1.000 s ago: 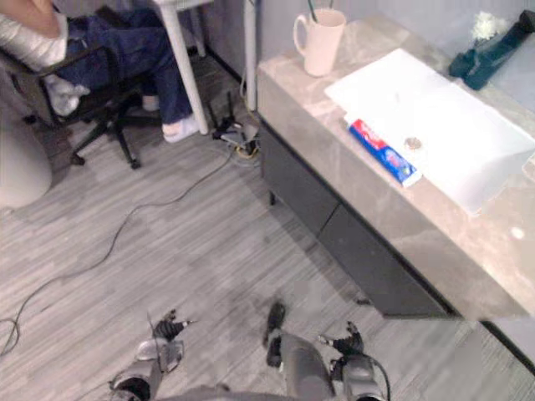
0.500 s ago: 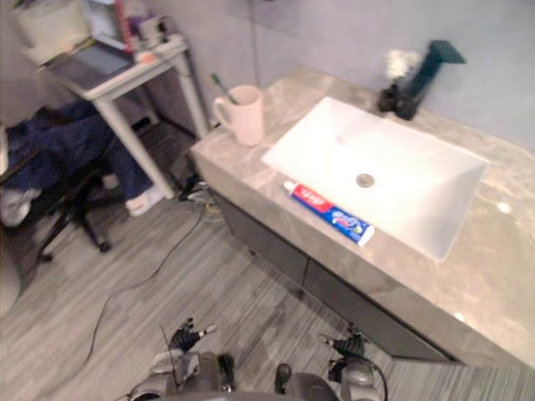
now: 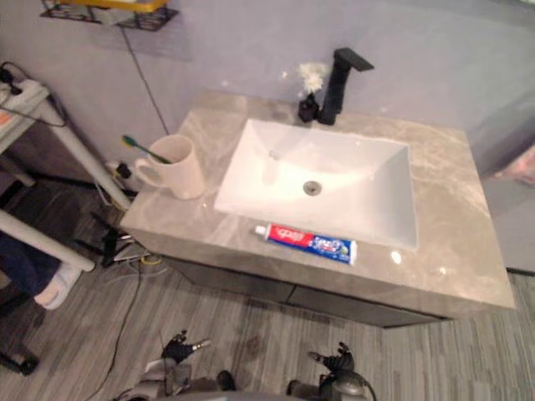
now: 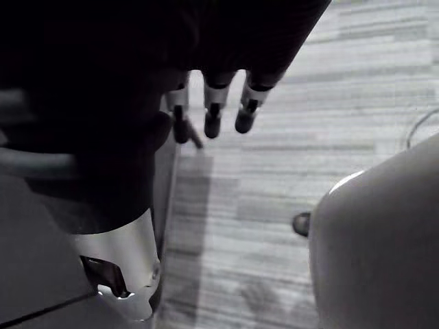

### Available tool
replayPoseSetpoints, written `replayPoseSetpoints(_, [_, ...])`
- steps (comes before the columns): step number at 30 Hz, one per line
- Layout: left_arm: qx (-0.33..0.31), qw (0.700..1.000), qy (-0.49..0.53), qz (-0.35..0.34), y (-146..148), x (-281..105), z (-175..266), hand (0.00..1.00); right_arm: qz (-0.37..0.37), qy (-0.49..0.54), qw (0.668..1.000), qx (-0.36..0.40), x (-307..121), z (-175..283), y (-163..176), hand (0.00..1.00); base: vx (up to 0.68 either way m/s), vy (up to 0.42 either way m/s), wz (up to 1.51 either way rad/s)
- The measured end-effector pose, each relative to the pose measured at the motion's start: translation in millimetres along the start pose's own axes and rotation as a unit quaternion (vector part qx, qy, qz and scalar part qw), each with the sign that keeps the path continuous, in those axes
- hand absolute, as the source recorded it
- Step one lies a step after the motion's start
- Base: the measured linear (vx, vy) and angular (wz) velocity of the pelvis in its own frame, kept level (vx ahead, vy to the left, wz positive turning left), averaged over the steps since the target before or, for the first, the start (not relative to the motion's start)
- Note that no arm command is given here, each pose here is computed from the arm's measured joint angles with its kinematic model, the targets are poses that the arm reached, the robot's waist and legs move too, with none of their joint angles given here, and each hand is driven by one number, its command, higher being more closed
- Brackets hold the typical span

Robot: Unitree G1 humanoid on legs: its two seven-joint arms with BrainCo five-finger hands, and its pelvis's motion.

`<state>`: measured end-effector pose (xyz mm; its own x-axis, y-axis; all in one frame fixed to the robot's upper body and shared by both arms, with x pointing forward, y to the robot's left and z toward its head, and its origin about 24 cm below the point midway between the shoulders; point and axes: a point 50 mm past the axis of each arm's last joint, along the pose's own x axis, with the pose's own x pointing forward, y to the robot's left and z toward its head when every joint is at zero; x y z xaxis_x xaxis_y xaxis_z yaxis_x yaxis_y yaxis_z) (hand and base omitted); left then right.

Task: Organize washtable

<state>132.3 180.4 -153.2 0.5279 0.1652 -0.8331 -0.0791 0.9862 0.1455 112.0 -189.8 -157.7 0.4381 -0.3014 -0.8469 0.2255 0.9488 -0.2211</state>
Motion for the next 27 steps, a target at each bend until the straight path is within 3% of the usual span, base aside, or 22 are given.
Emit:
replayPoseSetpoints(12, [0.010,1.000,0.019,-0.014,-9.0,-3.7,-13.0,0.00,-0.019,0.019,1.000,-0.006,0.8,-10.6,-16.5,0.00,0.00,-0.015,-0.02])
replayPoseSetpoints(27, [0.021,0.999,0.034,0.005,7.0,-6.6,-25.8,0.00,-0.034,0.034,0.998,0.030,0.1,-17.3,-22.8,0.00,-0.05,0.005,-0.03])
